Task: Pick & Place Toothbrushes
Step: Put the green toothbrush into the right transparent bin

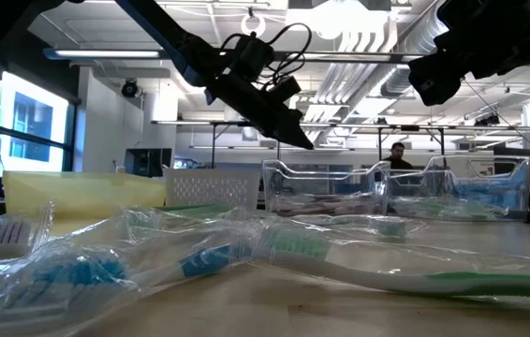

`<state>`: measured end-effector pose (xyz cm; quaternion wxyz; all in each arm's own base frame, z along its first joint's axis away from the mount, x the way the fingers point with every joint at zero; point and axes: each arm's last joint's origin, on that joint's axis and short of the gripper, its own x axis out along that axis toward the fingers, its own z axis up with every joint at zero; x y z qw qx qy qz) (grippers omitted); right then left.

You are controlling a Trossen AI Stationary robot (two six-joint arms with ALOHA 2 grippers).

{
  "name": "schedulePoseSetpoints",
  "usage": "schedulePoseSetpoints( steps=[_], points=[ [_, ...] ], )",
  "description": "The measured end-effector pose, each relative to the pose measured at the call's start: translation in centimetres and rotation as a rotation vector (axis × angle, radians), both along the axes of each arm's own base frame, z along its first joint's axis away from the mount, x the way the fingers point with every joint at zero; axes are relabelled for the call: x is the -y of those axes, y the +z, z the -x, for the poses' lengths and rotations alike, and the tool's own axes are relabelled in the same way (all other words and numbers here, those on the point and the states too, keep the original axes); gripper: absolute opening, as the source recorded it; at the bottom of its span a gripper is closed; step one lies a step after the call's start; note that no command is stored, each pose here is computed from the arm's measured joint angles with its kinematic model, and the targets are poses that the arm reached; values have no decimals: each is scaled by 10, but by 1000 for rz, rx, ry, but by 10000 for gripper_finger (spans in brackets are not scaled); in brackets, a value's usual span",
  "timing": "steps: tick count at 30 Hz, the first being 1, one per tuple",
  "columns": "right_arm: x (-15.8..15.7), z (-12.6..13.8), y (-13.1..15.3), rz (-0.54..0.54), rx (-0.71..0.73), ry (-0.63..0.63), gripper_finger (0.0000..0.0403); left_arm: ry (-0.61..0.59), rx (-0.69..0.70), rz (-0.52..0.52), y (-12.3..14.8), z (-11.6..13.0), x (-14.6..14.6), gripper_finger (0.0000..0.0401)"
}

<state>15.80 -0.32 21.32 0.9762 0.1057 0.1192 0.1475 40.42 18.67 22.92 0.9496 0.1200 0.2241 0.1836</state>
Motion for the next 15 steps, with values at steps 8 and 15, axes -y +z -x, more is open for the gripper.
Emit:
schedulePoseSetpoints(
  steps=[8, 15],
  points=[
    [0, 0, 0, 0, 0, 0, 175, -73, 5, 0, 0, -2, 5, 193],
    [0, 1, -3, -5, -36, 0, 175, -191, 4, -50, 7, 1, 33, 193]
  ],
)
